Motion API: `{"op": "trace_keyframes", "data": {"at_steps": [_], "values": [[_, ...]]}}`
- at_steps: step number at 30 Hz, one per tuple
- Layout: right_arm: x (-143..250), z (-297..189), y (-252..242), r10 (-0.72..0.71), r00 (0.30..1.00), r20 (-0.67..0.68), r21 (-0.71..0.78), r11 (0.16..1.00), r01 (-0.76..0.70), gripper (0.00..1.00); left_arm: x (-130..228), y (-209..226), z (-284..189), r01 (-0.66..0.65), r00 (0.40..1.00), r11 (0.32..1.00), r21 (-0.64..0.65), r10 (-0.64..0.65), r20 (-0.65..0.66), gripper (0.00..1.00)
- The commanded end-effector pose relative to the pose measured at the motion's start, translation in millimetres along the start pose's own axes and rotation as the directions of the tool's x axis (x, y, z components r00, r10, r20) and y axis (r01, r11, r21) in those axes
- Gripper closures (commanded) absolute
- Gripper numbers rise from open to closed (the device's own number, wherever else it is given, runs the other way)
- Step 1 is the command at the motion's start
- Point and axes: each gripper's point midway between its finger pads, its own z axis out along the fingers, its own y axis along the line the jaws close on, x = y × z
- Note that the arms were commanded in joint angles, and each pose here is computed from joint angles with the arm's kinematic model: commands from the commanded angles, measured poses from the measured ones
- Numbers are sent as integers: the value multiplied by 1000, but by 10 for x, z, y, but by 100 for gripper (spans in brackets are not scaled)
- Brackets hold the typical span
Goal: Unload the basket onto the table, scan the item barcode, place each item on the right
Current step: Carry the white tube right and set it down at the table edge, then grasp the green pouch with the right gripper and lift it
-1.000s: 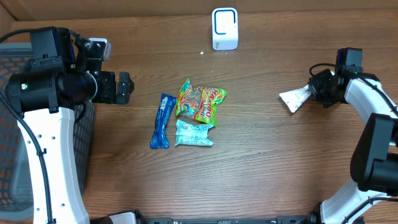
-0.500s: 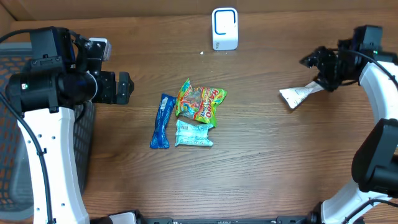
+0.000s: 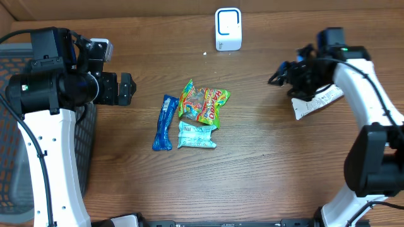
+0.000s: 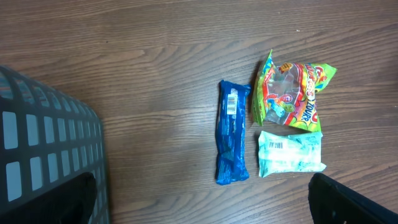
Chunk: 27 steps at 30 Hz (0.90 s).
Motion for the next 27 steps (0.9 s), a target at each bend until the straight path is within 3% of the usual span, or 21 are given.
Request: {"op": "trace_keyframes", "data": {"at_steps": [1,8,16,20,23,27], "values": [[307,158,303,-163,984,-68,45,985,166,21,-21,-14,-18,-6,1000,1000,7,6,9,0],[909,617,450,-129,971,-203,100,983,152,18,-21,-14,-18,-6,1000,1000,7,6,9,0],[1337,968,683,-177,943,-282,-33,984,175,20,-21,-14,-18,-6,1000,1000,7,6,9,0],[1395,1140,770,-159,954,-255,-49,987,152,25,-20,-14,-18,-6,1000,1000,7,6,9,0],[1457,1276,838,-112,965,-237,-59,993,101,38,-21,-14,-18,-6,1000,1000,7,6,9,0],[1493,1421,893,-65,977,-201,-63,997,53,39,-20,-14,-18,-6,1000,1000,7,6,9,0]]}}
